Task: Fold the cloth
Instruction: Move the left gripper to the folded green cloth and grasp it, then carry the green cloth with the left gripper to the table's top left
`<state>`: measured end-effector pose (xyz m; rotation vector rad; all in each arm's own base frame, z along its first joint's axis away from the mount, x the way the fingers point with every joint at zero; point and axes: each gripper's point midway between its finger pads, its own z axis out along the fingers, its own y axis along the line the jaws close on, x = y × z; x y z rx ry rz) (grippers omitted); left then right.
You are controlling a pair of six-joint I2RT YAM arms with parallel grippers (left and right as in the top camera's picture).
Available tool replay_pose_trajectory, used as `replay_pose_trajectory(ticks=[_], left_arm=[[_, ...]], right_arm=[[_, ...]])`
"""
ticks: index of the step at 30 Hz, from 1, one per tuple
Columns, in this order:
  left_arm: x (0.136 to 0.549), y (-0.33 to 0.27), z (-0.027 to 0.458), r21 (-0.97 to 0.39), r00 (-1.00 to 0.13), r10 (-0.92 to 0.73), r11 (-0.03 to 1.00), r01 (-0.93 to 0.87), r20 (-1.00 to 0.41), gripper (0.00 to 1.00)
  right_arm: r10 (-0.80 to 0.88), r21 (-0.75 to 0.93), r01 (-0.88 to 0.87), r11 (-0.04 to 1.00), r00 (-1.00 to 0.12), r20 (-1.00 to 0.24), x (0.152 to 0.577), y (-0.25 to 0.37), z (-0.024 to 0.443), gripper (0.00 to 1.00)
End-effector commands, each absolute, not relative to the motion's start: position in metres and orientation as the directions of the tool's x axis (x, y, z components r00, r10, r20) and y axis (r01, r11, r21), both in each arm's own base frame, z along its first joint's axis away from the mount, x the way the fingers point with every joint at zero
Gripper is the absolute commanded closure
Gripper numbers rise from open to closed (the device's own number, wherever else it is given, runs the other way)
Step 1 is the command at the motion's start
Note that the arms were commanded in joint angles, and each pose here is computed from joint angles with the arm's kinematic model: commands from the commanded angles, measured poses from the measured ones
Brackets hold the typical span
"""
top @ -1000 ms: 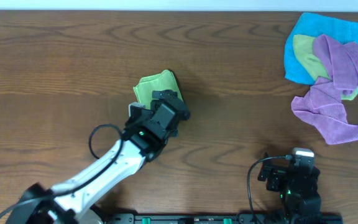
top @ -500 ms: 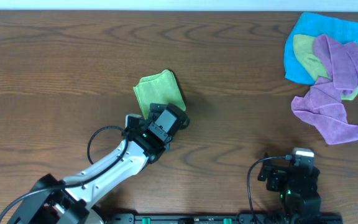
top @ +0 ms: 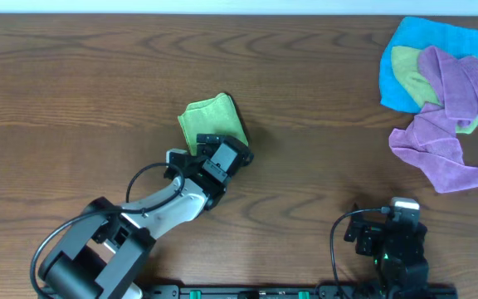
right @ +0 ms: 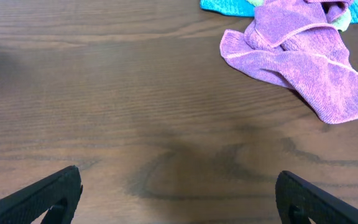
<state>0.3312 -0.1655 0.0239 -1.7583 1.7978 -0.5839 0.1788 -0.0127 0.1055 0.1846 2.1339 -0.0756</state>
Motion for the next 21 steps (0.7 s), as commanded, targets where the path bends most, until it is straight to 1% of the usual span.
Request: replay_pose_trajectory(ticks=[1, 4, 11, 16, 21], left_arm=[[0.332, -0.149, 0.011, -0.651, 0.097, -0.989, -0.003, -0.759, -0.109, 0.05], [0.338, -0.145, 0.007, -0.660, 0.118, -0.987, -0.019, -0.751, -0.106, 0.05], [0.356, -0.133, 0.004, -0.729, 0.198, -0.970, -0.033, -0.684, -0.142, 0.05], [0.360, -0.127, 0.001, -0.744, 0.226, -0.961, -0.032, -0.667, -0.161, 0.05], [0.363, -0.110, 0.005, -0.764, 0.284, -0.937, -0.027, -0.645, -0.206, 0.05]], right_arm=[[0.107, 0.026, 0.159, 0.987, -0.526, -0.843, 0.179, -0.011, 0.105, 0.01], [0.107, 0.026, 0.159, 0.987, -0.527, -0.843, 0.179, -0.011, 0.105, 0.01], [0.107, 0.026, 0.159, 0.987, -0.527, -0.843, 0.179, -0.011, 0.105, 0.01], [0.107, 0.026, 0.159, 0.987, -0.527, -0.843, 0.179, -0.011, 0.105, 0.01], [0.107, 0.026, 0.159, 0.987, -0.527, -0.843, 0.179, -0.011, 0.105, 0.01]])
